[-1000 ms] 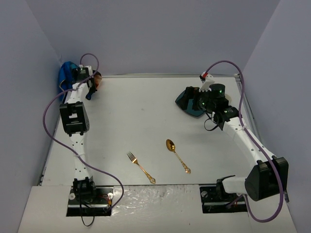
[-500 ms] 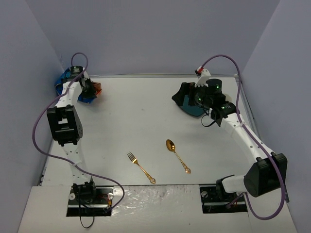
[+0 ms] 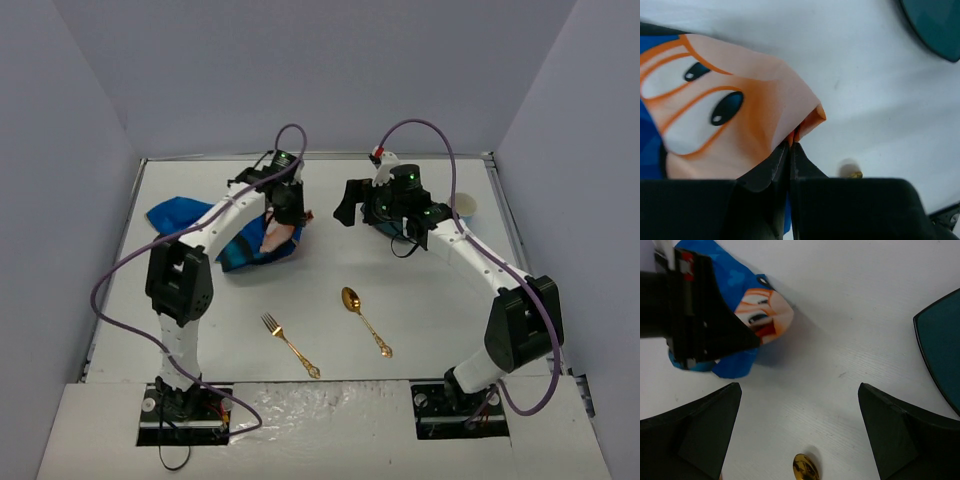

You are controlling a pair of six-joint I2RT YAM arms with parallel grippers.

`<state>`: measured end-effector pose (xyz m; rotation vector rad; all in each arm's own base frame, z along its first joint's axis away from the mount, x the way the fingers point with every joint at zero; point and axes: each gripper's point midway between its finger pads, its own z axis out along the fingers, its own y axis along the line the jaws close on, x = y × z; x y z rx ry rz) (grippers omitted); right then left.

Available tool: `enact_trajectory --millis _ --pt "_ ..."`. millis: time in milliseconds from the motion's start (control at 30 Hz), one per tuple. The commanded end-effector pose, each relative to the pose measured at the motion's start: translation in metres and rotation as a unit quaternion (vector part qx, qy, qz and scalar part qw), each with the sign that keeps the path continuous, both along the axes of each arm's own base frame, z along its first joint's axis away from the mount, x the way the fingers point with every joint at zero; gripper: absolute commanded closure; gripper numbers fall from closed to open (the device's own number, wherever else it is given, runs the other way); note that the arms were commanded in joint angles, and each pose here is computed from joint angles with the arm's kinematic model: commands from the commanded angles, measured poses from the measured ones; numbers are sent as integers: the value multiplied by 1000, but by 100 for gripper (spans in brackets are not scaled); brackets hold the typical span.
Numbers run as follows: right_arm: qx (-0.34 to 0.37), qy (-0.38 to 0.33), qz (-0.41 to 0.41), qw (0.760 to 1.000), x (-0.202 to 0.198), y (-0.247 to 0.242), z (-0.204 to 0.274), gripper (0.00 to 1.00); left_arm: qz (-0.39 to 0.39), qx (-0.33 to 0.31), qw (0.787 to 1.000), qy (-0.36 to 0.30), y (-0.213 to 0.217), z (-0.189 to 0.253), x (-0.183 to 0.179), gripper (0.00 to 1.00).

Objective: Set the dinner table for one person

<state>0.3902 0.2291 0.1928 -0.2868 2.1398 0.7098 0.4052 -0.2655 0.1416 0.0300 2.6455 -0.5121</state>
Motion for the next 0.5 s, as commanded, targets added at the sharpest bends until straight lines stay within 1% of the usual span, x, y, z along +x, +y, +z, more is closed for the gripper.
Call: enact_trajectory --millis 0,67,100,133,167,200,233,300,333,467 --pt "9 -51 -22 998 16 -1 28 0 24 -26 999 -23 -25 15 14 92" --pt "2 -46 -24 999 14 -3 21 0 23 -27 999 -27 -27 16 21 70" --pt "-1 -44 -25 999 13 -5 17 0 20 -24 999 -33 -25 18 24 56" --pt "-4 -41 -26 999 12 -6 14 0 18 -26 998 -46 -27 27 30 45" --pt "-6 -38 -28 999 11 -7 11 0 15 -25 998 -51 -25 31 33 37" --pt "-8 -34 -29 999 10 -8 7 0 10 -26 998 -62 -25 39 37 25" --pt "-8 -32 -30 999 10 -8 5 0 6 -28 997 -73 -25 45 40 17" --pt "-10 -24 -29 999 8 -7 -1 0 0 -32 995 -91 -24 56 44 7" --pt "-12 -21 -27 999 7 -6 -5 1 -3 -36 995 -98 -23 61 46 5" --pt "-33 -3 -22 999 -3 -1 -26 5 3 -53 992 -113 -7 80 52 3"
